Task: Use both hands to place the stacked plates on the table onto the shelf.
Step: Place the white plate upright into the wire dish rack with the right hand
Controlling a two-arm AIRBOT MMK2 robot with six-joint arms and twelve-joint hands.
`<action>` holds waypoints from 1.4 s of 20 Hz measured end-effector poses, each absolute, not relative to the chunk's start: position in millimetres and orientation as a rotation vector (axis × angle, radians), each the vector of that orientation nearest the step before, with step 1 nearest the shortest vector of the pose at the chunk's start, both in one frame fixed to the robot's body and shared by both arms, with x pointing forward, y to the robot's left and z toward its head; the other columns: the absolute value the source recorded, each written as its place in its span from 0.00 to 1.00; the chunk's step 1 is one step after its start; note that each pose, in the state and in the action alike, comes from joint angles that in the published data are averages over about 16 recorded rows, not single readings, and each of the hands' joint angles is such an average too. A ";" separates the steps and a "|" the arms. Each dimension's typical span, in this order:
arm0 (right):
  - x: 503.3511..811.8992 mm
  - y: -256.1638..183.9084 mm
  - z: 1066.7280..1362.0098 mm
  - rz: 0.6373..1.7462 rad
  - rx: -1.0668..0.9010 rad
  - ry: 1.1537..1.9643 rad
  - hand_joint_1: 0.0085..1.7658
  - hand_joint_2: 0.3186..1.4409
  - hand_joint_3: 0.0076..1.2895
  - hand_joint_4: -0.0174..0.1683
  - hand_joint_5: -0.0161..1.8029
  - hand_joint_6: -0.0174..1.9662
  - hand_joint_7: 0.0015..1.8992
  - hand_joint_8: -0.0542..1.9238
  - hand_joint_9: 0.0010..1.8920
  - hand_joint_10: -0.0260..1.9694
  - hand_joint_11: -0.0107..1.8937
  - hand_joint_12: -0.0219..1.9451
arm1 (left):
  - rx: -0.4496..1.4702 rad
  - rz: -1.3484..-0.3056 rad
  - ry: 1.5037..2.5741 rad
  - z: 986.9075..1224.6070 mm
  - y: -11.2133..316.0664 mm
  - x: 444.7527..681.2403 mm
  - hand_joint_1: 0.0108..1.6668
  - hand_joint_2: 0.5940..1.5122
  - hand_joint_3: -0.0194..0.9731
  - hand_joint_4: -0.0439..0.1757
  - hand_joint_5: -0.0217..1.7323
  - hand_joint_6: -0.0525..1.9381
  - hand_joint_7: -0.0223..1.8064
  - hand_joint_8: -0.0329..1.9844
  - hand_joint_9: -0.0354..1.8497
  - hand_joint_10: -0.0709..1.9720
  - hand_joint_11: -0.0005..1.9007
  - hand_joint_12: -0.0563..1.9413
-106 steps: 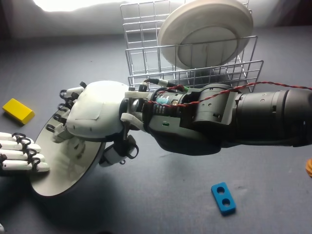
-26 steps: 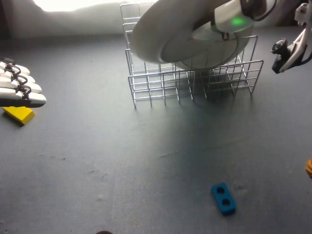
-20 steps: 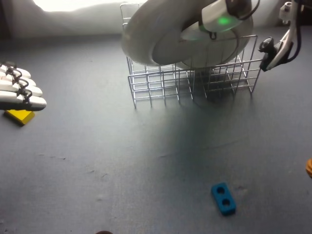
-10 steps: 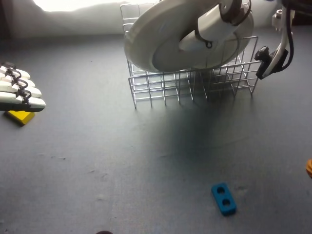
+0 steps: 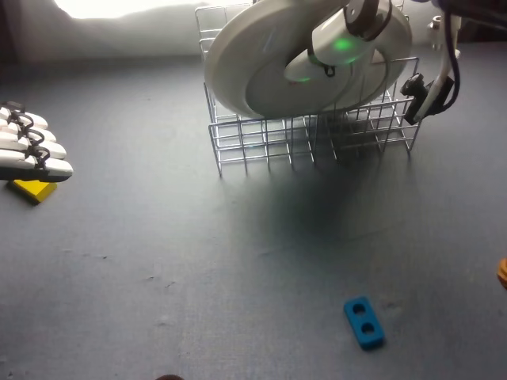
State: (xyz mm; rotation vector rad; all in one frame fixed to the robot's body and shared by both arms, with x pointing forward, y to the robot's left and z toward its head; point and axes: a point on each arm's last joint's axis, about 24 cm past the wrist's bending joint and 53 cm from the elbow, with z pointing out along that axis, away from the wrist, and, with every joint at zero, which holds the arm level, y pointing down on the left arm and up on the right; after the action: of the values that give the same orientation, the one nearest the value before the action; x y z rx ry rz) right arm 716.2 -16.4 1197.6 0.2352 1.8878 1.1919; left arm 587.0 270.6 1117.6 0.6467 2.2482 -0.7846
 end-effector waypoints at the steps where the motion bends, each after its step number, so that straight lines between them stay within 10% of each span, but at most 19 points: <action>1: 717.5 -16.7 1195.8 1.188 0.237 1.890 0.77 0.57 0.01 0.06 0.55 0.42 0.60 0.39 0.55 0.50 0.40 0.59 | 0.648 -0.785 2.248 1117.6 270.2 587.1 0.00 0.45 0.04 0.20 0.02 0.03 0.02 0.02 0.03 0.04 0.01 0.03; 15: 724.5 -24.8 1175.9 1.141 0.247 1.908 0.75 0.57 0.01 0.08 0.54 0.47 0.60 0.42 0.60 0.30 0.38 0.62 | 0.655 -0.791 2.241 1119.1 269.6 588.6 0.00 0.45 0.04 0.20 0.02 0.03 0.02 0.02 0.03 0.04 0.01 0.03; 28: 725.5 -34.6 1164.7 1.112 0.260 1.914 0.66 0.62 0.01 0.08 0.53 0.32 0.58 0.12 0.57 0.10 0.34 0.60 | 0.649 -0.800 2.243 1120.0 270.0 588.5 0.00 0.45 0.04 0.20 0.02 0.03 0.02 0.02 0.03 0.04 0.01 0.03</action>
State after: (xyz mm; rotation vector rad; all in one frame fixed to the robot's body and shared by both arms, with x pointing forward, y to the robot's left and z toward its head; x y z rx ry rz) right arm 725.5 -34.6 1164.7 0.2596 1.9138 1.1122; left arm 588.5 270.0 1120.0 0.6487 2.2428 -0.7998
